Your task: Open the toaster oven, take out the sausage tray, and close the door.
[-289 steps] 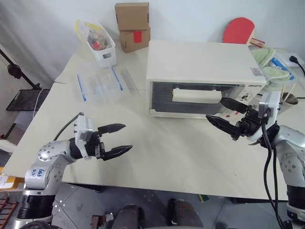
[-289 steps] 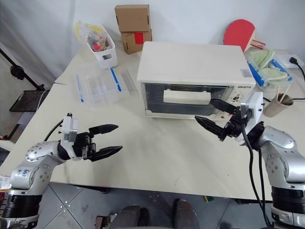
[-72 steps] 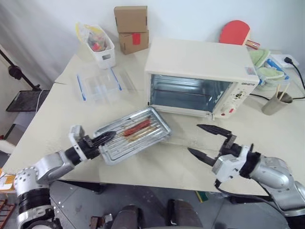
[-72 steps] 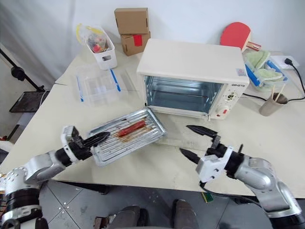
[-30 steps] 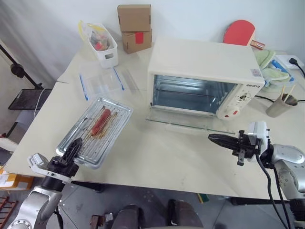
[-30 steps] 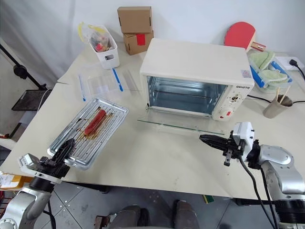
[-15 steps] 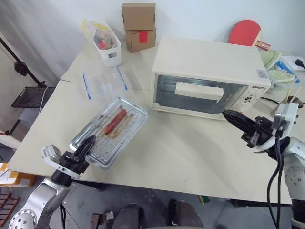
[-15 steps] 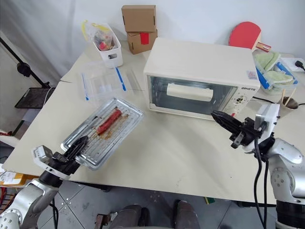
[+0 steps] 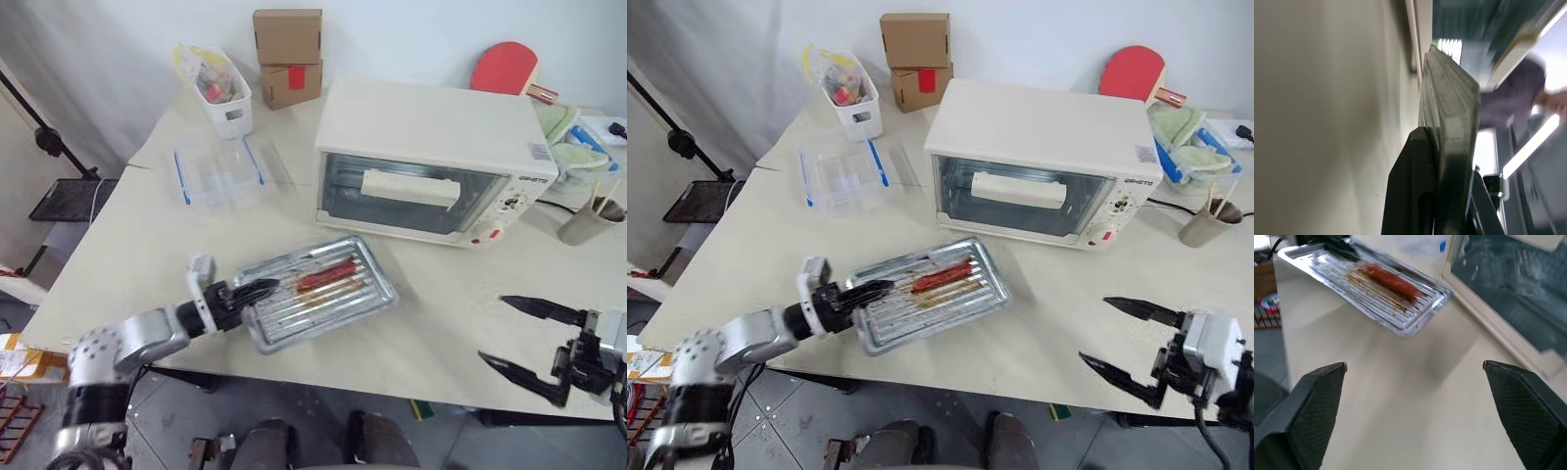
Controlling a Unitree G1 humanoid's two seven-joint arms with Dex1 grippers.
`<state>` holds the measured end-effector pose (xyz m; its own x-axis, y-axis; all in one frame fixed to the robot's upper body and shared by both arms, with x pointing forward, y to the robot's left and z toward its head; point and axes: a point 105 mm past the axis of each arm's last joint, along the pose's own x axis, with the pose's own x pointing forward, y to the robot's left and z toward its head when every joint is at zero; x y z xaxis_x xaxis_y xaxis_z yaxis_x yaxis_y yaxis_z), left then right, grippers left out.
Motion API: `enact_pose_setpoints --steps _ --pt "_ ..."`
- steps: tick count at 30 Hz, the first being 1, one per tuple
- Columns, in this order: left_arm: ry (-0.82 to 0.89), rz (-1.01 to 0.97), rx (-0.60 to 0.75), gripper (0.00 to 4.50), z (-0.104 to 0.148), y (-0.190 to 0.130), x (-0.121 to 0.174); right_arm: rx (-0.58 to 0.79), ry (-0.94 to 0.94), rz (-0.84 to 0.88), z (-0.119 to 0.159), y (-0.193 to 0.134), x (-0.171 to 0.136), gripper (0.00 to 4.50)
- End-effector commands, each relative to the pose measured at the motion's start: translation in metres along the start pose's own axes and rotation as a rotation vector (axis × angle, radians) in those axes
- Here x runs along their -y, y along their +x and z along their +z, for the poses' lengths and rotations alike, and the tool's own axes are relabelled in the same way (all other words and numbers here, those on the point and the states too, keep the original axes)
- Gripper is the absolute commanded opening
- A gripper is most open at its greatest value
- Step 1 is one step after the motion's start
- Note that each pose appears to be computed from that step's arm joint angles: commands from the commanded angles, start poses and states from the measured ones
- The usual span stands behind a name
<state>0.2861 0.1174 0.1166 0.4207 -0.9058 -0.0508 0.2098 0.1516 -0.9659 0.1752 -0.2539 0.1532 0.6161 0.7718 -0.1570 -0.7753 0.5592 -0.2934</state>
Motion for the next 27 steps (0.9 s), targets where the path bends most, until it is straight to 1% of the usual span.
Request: enact_pose_setpoints --steps 1,5,10,13,16,19,22,25,27 --pt "0.033 -0.003 -0.137 0.00 -0.009 0.030 -0.002 -0.011 -0.019 -0.045 0.007 -0.015 -0.007 4.48" --pt "0.077 0.021 -0.224 0.00 -0.009 0.062 -0.005 -0.033 0.002 -0.089 0.006 -0.023 -0.017 4.48" --pt "0.103 0.006 -0.293 0.00 -0.011 0.087 -0.003 -0.033 0.025 -0.118 0.004 -0.022 -0.027 4.48" --pt "0.104 0.038 -0.325 0.00 -0.012 0.097 -0.008 -0.027 0.027 -0.128 0.003 -0.018 -0.029 4.48" --pt "0.110 0.075 -0.334 0.59 -0.010 0.102 -0.015 -0.025 0.029 -0.132 0.003 -0.016 -0.030 4.50" --pt "0.128 0.063 -0.347 1.55 -0.009 0.099 -0.013 -0.024 0.032 -0.133 0.001 -0.014 -0.028 4.50" --pt "0.173 0.083 -0.330 2.52 -0.003 0.091 -0.015 -0.023 0.033 -0.131 0.000 -0.011 -0.026 4.50" --pt "0.252 0.136 -0.303 3.42 0.006 0.079 -0.023 -0.019 0.031 -0.125 -0.002 -0.009 -0.023 4.50" --pt "0.364 0.172 -0.263 3.98 0.016 0.064 -0.028 -0.016 0.031 -0.119 -0.003 -0.007 -0.021 4.50"
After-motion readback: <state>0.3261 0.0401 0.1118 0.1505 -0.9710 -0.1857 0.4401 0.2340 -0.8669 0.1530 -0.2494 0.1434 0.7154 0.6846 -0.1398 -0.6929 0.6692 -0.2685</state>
